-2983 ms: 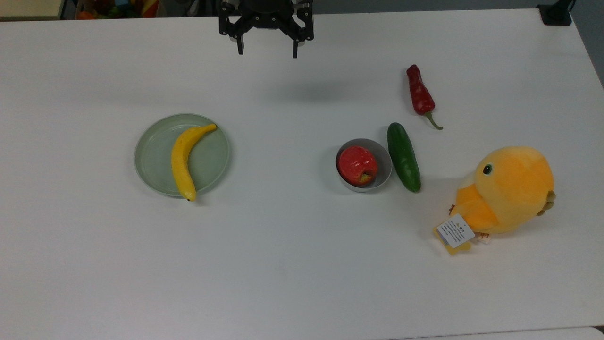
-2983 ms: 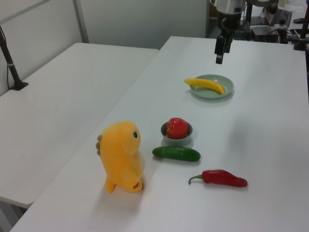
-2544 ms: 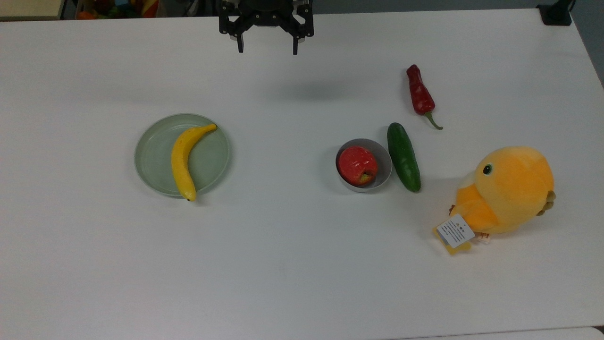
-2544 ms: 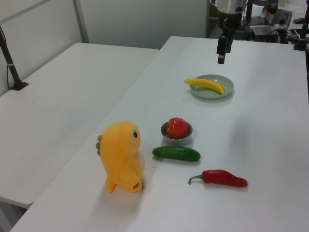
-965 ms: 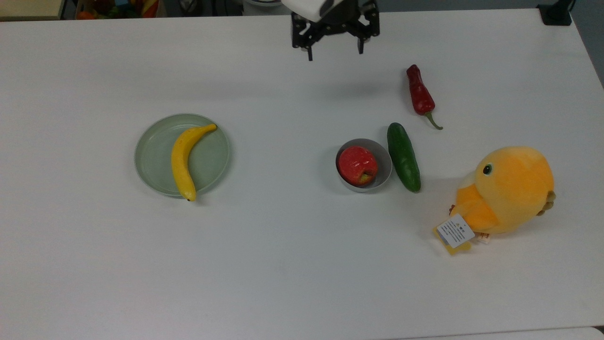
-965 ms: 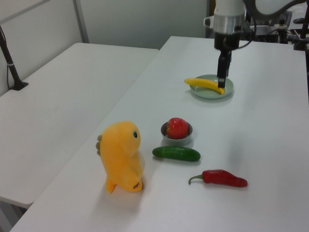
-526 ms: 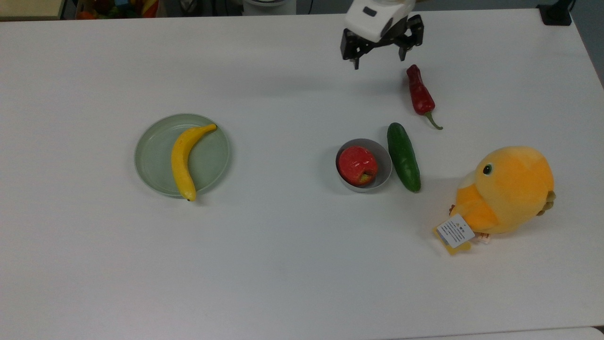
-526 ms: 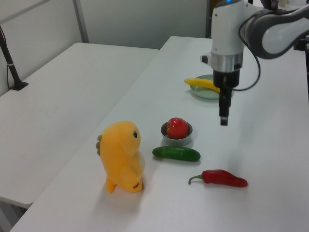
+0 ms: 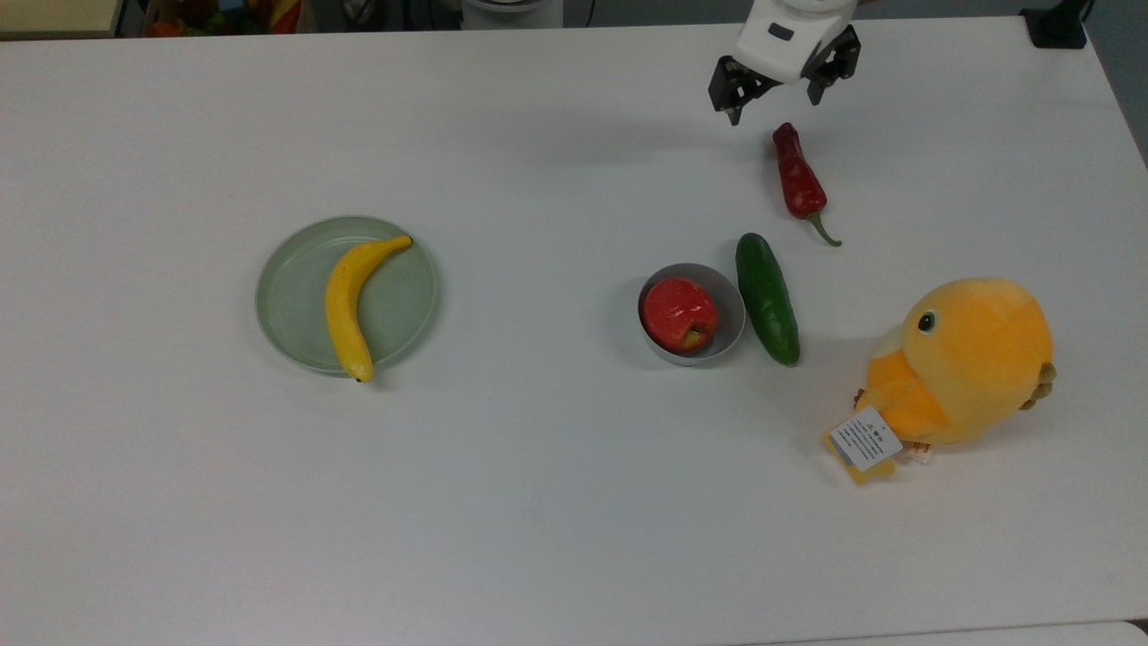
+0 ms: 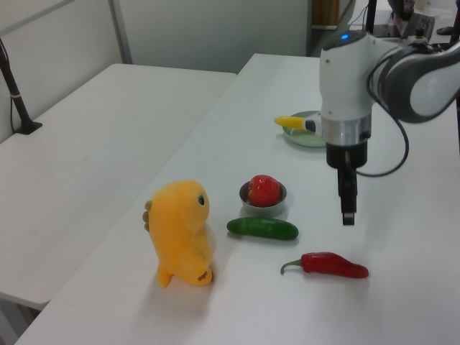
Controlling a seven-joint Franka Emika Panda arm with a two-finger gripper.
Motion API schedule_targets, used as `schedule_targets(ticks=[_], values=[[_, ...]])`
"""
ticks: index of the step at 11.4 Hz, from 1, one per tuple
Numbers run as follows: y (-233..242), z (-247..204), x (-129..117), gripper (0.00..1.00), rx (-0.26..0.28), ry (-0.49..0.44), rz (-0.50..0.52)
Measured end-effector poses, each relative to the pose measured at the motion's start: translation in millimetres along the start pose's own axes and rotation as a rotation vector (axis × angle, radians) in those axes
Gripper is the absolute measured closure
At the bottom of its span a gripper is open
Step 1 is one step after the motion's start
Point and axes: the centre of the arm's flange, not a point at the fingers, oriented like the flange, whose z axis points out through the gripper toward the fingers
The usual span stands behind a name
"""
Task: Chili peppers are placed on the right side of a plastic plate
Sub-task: 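Move the open gripper over the red chili pepper, then lower the gripper and close it on the red chili pepper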
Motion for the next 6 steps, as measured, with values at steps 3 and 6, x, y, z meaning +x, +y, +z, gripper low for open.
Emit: schedule_targets(ticks=[3,6], values=[[-20.9,45.2,5.6,0.0,-0.009,-0.024,0.016],[-27.3,81.1,16.9,0.0,-0.041,-0.003,0.064]])
